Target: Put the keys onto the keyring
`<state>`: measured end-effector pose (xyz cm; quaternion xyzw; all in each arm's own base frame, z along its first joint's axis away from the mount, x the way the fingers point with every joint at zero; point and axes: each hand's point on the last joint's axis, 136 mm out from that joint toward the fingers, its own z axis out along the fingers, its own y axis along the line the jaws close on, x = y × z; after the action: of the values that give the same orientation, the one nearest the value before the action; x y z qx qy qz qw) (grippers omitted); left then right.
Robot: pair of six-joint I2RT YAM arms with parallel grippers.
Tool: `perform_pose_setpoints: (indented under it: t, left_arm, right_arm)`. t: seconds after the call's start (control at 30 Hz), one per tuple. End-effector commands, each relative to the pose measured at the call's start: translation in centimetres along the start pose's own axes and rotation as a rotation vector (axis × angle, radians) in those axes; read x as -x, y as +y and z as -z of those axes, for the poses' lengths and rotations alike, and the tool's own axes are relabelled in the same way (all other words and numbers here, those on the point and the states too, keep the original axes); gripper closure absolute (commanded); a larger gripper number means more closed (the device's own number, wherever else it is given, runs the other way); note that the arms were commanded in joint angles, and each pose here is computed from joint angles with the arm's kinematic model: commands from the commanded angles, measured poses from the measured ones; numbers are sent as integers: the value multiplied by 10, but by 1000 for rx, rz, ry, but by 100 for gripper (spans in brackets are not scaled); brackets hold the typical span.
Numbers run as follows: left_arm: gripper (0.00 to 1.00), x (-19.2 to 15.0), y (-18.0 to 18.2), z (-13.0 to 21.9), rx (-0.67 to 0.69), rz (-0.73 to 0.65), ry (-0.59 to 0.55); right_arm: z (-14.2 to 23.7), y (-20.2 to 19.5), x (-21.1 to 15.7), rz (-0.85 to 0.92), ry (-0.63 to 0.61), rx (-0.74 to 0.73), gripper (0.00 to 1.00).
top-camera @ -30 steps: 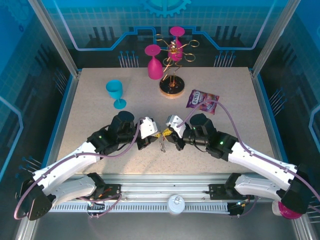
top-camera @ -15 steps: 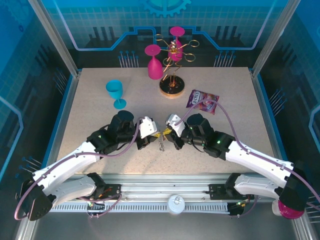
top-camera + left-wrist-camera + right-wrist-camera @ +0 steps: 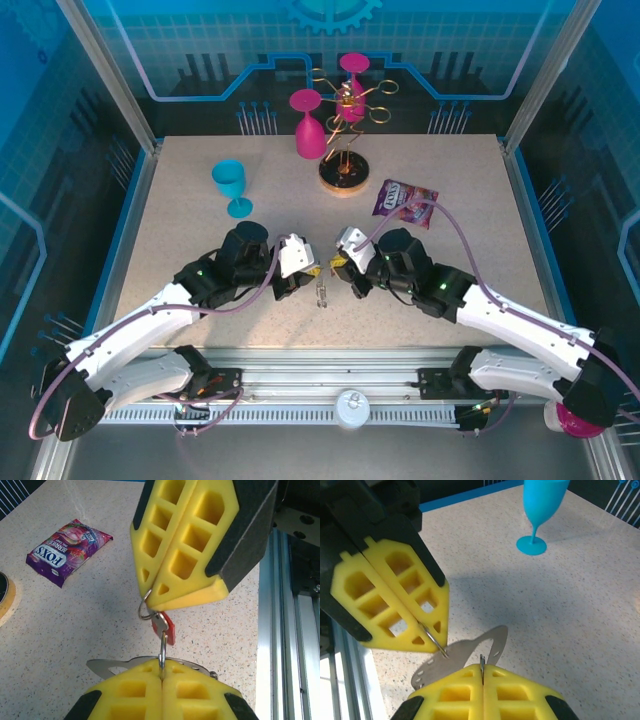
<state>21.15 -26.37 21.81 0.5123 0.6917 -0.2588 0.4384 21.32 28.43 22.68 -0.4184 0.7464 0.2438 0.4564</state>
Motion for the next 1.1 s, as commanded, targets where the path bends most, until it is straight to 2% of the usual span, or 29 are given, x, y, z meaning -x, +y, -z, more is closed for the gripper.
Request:
perform_pose_setpoints:
  t: [0.0,0.2,0.47,1.07]
  left_arm:
    - [100,21,2,5,4,-21,-50]
    - [100,20,2,4,-4,-20,-45]
    - [100,19,1,5,-5,-19,-40]
    - [100,15,-7,4,-49,-59,-39]
  right_arm:
    - [8,6,-6,43,19,15,100]
    - [9,26,12,64,-63,136,100]
    - [2,33,16,67,-68,181,100]
    - [-8,13,22,-4,-64,77,100]
